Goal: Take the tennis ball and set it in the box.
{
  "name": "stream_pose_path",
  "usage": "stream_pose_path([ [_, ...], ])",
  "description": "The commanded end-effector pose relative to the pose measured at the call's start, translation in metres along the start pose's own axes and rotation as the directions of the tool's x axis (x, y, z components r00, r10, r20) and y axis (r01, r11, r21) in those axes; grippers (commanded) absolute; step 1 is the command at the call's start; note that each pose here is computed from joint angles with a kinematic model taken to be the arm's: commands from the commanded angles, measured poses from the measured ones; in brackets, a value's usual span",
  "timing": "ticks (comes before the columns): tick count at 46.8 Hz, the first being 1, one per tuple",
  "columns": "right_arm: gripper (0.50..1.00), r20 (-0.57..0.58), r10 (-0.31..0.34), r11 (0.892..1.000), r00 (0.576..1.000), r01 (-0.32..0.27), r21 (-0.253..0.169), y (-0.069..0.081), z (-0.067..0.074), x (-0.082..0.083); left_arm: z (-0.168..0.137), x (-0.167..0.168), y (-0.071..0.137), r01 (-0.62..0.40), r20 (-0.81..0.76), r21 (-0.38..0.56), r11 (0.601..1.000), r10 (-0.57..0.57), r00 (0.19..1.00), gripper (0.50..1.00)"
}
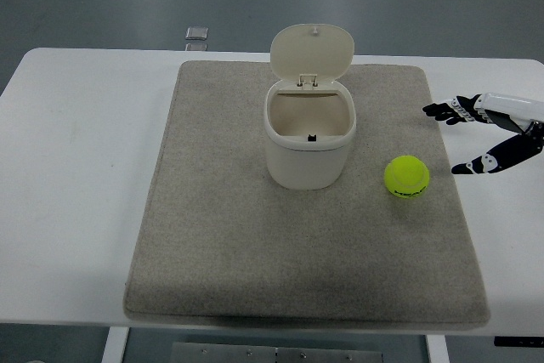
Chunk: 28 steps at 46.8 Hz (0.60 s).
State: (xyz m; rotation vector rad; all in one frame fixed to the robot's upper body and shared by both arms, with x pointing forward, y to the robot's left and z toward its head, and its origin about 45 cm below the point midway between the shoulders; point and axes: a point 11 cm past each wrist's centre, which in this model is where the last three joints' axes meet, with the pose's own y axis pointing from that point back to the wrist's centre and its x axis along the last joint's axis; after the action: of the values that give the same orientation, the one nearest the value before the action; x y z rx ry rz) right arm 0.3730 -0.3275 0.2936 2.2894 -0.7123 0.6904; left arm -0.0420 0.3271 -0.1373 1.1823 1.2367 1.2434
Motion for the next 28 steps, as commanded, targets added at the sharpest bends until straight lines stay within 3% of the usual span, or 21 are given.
stream_pose_path([
  [1, 0.919, -0.032, -0.001, 1.000, 0.999, 0.001, 0.003, -0.008, 0.000, -0.008, 0.000, 0.000, 0.000, 0.000, -0.001, 0.000, 1.000, 0.000, 1.000, 0.996],
  [28, 0.919, -0.154, -0.016, 1.000, 0.988, 0.015, -0.009, -0.040, 0.015, -0.051, 0.000, 0.000, 0.000, 0.000, 0.000, 0.000, 1.000, 0.000, 1.000, 0.996],
])
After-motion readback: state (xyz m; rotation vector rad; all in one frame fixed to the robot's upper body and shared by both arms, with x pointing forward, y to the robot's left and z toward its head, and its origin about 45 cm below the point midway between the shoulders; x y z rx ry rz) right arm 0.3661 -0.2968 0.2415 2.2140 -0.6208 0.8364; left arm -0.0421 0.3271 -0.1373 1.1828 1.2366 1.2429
